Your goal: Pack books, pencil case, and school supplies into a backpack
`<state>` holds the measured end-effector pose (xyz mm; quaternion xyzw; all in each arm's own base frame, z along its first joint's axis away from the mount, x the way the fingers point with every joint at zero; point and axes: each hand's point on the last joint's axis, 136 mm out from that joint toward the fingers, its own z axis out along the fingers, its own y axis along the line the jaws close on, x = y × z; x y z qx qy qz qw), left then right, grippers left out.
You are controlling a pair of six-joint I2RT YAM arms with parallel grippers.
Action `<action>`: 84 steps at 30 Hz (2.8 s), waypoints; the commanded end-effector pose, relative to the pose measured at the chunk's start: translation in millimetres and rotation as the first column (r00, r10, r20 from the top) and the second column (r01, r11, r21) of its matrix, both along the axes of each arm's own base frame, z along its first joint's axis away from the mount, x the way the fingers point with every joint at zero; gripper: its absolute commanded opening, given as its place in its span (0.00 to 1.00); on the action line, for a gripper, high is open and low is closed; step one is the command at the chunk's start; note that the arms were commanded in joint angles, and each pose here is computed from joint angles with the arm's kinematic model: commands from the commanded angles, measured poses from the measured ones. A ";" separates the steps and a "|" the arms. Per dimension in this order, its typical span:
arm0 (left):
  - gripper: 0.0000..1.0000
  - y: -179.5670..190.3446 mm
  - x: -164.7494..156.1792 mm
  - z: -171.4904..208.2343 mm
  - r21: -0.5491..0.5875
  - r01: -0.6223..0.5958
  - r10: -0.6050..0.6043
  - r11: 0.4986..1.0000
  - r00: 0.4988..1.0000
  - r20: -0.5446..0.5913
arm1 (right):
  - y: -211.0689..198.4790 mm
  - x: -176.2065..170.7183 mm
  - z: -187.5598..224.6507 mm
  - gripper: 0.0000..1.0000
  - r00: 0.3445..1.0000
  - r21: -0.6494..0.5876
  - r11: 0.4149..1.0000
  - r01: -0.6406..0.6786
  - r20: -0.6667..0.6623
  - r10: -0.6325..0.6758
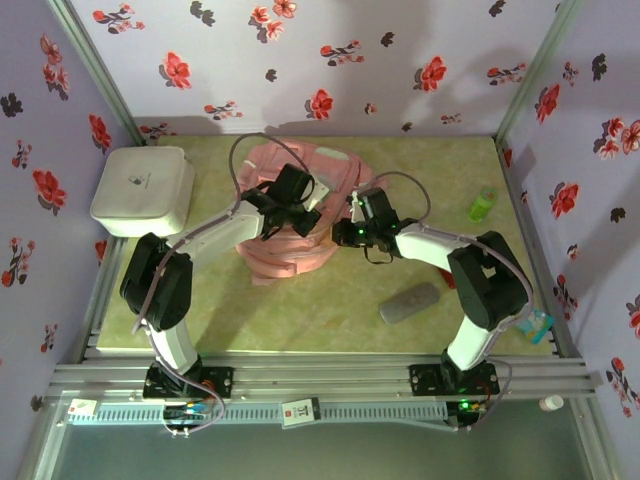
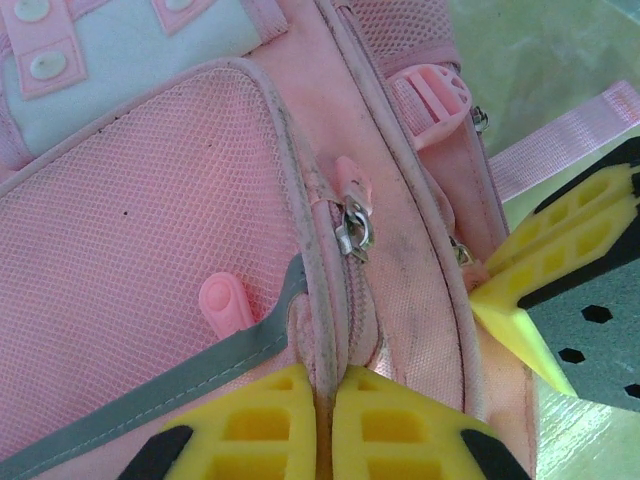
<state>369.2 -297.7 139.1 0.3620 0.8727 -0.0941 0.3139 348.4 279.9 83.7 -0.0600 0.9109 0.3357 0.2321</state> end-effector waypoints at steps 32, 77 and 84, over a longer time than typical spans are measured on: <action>0.07 -30.2 18.7 36.4 -0.235 -0.074 0.074 0.969 0.997 -0.011 | -43.5 0.6 56.1 0.52 0.956 0.321 0.907 0.272 0.017 -0.293; 0.18 -18.9 -6.9 39.8 -0.233 -0.029 0.024 0.972 0.999 -0.021 | 24.3 65.1 77.9 0.59 0.950 0.596 0.745 0.299 -0.257 -0.176; 0.47 -4.0 -23.6 58.6 -0.271 -0.129 0.108 0.954 0.990 -0.090 | 31.1 66.0 70.0 0.54 0.944 0.567 0.764 0.308 -0.281 -0.171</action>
